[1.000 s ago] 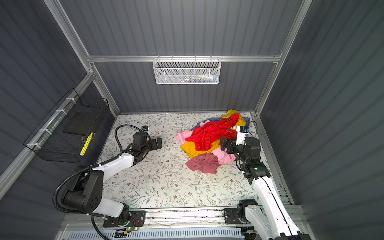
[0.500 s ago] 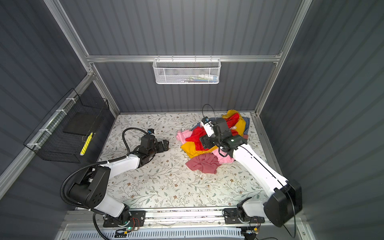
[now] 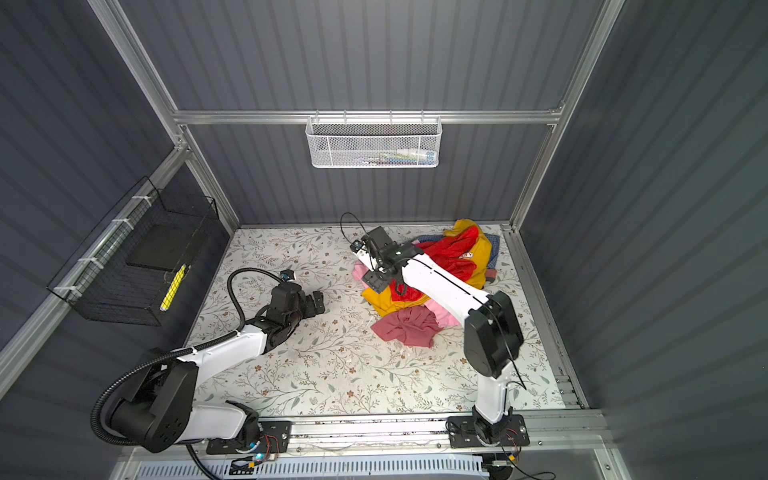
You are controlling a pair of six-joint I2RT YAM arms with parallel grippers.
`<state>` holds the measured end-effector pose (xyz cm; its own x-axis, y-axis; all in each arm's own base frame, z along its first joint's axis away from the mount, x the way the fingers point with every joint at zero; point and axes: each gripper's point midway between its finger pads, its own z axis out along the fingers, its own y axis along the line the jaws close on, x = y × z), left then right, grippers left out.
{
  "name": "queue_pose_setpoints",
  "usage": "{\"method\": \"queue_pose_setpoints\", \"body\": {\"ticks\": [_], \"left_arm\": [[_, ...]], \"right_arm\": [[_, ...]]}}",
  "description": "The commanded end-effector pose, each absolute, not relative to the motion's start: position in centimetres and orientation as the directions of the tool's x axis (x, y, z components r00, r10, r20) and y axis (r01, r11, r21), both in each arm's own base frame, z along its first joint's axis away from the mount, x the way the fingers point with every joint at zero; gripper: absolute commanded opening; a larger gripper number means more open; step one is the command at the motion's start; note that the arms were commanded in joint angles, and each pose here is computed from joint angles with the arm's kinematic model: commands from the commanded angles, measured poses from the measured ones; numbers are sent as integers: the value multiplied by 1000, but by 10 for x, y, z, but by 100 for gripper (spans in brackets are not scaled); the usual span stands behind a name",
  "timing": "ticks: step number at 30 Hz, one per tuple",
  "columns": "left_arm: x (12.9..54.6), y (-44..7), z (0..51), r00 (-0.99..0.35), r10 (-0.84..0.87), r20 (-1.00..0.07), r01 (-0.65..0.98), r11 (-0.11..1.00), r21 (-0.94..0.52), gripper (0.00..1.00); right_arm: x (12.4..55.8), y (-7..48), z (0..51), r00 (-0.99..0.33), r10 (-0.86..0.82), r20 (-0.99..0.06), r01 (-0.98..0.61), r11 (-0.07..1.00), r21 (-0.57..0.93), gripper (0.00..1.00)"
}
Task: Pick out a specific cloth from the pile
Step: 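Lower the right gripper onto the pink cloth and close on it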
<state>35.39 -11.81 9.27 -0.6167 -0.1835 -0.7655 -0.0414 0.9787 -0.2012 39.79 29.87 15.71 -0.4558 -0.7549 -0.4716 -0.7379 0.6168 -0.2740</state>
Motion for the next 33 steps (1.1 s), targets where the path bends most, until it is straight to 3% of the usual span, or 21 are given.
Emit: {"method": "queue_pose_setpoints", "body": {"ticks": [1,7,19,24,33], "left_arm": [[344,-100,93,-622,-161,-766,-87,987,-136,100],[339,-87,98,-625,-103,-774,-90,994,-59,100],[333,-83,94,-640,-107,-761,-95,994,-61,100],[331,-81,97,-639,-98,-763,-90,995,-53,100],[326,-77,101,-632,-100,-768,-94,994,-52,100]], "right_arm": [[403,305,134,-465,-802,-375,-758,580,-299,70],[425,329,117,-460,-809,-367,-749,575,-329,78],[459,348,74,-493,-801,-340,-722,595,-354,74],[467,353,52,-494,-803,-333,-720,592,-361,62],[463,342,21,-553,-788,-269,-717,615,-329,20]]}}
